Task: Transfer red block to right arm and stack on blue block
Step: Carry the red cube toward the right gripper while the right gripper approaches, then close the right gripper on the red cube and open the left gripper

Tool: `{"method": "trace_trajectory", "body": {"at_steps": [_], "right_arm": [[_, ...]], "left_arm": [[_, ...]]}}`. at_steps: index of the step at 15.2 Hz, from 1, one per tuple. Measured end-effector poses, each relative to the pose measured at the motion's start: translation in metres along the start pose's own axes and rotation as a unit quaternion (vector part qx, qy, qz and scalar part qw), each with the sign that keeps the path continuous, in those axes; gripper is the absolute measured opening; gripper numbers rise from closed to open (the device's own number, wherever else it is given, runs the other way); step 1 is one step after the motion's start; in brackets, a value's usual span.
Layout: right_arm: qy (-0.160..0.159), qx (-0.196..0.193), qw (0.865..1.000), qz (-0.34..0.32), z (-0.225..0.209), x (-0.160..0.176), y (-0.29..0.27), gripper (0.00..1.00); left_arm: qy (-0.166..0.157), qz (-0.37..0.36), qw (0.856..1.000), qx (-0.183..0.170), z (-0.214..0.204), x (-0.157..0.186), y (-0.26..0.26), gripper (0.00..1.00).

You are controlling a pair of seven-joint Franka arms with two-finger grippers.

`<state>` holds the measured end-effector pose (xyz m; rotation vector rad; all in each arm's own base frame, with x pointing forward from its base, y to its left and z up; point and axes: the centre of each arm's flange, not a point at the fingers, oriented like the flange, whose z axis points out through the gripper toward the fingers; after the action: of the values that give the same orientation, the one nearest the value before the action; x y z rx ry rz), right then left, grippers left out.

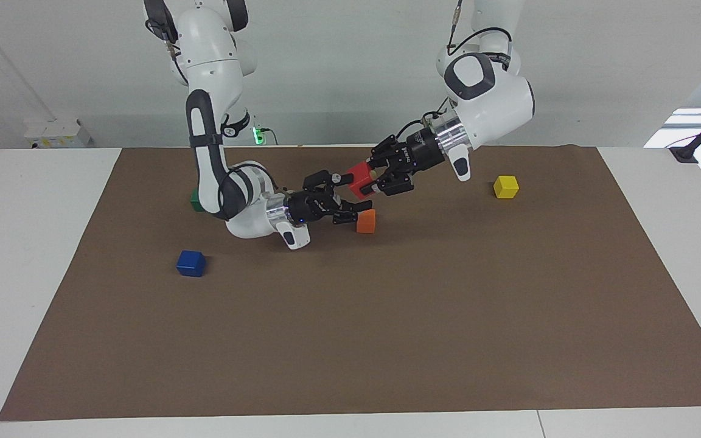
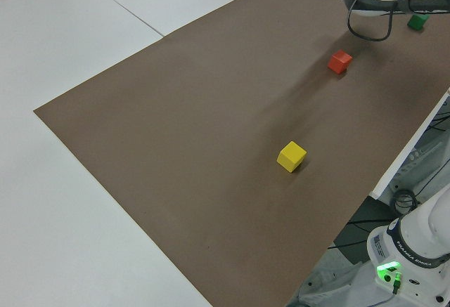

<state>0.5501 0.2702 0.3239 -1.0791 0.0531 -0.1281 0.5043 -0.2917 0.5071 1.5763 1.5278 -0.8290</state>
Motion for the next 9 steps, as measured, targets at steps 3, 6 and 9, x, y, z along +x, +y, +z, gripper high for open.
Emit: {"method": "trace_trajectory", "body": {"at_steps": [3, 6, 9], "right_arm": [[0.002, -0.001, 1.000, -0.004, -0.001, 0.001, -0.001, 0.71], [0.006, -0.004, 1.000, -0.004, -0.004, 0.002, 0.000, 0.56], [0.009, -0.008, 1.000, -0.005, -0.007, 0.003, 0.002, 0.56]], "left_arm": [[0.001, 0.000, 1.000, 0.002, 0.001, 0.009, 0.000, 0.54], [-0.010, 0.002, 1.000, 0.002, 0.004, 0.018, 0.001, 0.54], [-0.015, 0.002, 1.000, 0.002, 0.008, 0.023, 0.003, 0.54]]}}
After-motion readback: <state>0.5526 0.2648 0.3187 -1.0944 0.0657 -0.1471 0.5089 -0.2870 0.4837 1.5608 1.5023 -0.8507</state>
